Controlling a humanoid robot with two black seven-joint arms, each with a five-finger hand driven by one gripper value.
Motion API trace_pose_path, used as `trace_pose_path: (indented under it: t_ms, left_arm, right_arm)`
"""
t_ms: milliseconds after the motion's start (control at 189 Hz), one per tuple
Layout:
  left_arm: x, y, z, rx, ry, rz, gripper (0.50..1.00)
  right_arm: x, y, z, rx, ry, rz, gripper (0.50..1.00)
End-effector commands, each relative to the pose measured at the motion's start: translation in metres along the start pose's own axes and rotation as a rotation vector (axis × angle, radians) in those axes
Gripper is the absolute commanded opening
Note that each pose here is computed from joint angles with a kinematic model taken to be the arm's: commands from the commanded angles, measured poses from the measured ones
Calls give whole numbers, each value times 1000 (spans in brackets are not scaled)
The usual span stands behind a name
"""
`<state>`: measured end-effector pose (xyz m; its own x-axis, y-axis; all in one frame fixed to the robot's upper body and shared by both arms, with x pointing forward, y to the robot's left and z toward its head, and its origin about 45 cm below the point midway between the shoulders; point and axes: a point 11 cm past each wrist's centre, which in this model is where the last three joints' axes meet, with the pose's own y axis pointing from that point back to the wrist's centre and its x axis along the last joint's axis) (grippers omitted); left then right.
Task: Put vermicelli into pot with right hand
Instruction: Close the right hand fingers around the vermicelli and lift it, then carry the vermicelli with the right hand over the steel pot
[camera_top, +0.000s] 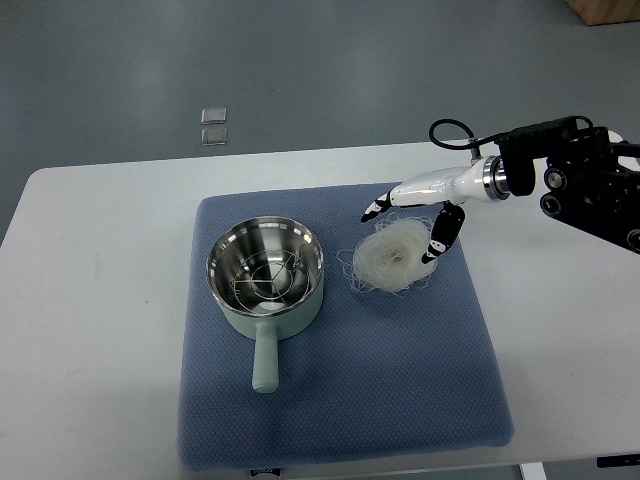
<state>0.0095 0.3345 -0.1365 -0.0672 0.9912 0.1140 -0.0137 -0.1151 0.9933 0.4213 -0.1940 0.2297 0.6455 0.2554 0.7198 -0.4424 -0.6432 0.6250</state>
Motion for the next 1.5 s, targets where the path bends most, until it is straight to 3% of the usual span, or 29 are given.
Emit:
trace_pose_path:
  t_ms: [0, 444, 629, 703, 745, 751, 767, 772, 782, 983, 1179, 1496]
  left_arm:
    - [0, 0, 0, 0, 0, 1, 1000]
    - [0, 0, 0, 0, -2, -1, 1000]
    - [0, 0, 0, 0, -2, -1, 1000]
    - [0, 0, 0, 0, -2, -1, 1000]
    - [0, 0, 0, 0, -2, -1, 1000]
    - [0, 0, 0, 0, -2, -1, 1000]
    - [0, 0, 0, 0, -2, -1, 1000]
    - [0, 0, 0, 0, 0, -1, 1000]
    - [0, 0, 0, 0, -2, -1, 1000]
    - [0, 0, 0, 0, -2, -1, 1000]
    - [0, 0, 0, 0, -2, -1, 1000]
    - [0, 0, 0, 0, 0, -1, 1000]
  right_arm:
    - [-7, -5, -2, 3, 9, -16, 915]
    - [-39, -18, 10, -46, 55, -57, 901]
    - [-48, -29, 9, -47, 74, -48, 817]
    - [-49, -32, 10, -53, 81, -46, 760]
    - [-50, -33, 9, -52, 85, -47, 646]
    - [-50, -33, 10, -55, 85, -47, 601]
    - [-50, -33, 10, -55, 85, -46, 558]
    - [-50, -33, 11, -57, 85, -44, 503]
    - [-50, -33, 11, -57, 85, -44, 500]
    - [-31, -29, 12, -60, 110, 45, 500]
    - [15, -12, 7, -49, 137, 167, 500]
    - [85, 0, -56, 115, 135, 307, 500]
